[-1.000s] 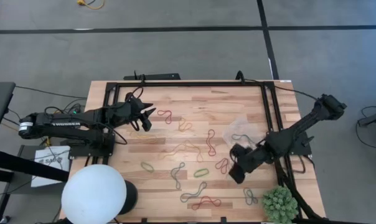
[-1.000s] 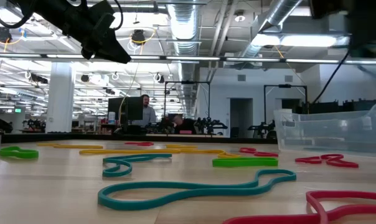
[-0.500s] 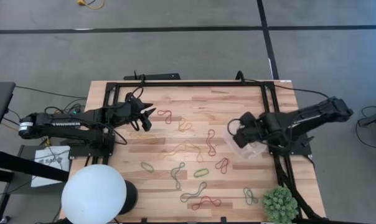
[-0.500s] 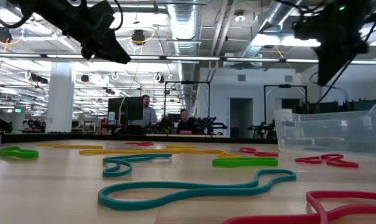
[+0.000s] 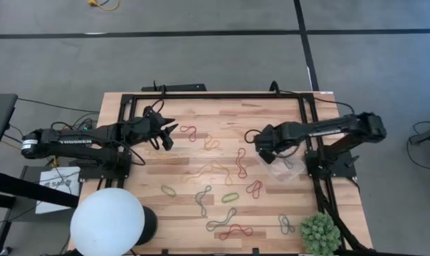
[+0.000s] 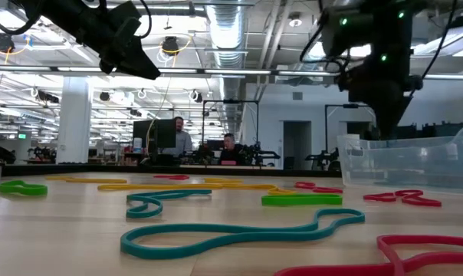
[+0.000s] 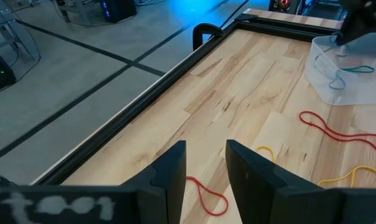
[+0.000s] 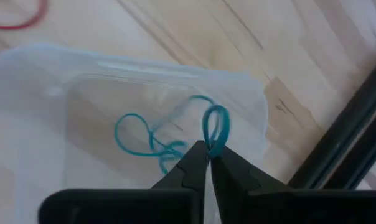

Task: Pick and place items into bin
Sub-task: Put the blue rubber band into the transparent bin

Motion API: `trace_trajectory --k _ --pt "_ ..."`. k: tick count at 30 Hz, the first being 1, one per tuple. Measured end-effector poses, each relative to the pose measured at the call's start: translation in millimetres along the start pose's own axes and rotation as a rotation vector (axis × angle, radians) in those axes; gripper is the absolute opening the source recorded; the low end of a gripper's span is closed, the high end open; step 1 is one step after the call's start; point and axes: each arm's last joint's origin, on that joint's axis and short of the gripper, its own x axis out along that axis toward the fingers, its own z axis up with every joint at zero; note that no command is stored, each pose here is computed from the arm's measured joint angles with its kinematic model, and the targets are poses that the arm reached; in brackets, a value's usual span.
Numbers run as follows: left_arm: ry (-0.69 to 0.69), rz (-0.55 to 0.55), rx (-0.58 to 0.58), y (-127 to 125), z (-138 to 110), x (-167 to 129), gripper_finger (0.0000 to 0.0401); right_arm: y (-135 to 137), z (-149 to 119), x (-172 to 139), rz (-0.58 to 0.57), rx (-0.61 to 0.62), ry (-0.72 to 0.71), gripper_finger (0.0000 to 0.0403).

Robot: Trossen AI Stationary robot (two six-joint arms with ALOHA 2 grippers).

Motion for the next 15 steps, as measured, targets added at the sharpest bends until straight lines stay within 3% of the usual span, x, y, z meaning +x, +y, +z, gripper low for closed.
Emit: trace_trajectory --k 9,15 --pt "0.016 0.001 -0.002 0.2 -1.7 0.0 0.0104 10.1 4.8 18.5 -0.010 -0.090 0.115 0.0095" --pt "0.012 0.000 -0.029 0.1 -1.2 0.0 0.0104 10.1 5.5 10.0 0.039 -0.107 0.178 0.0110"
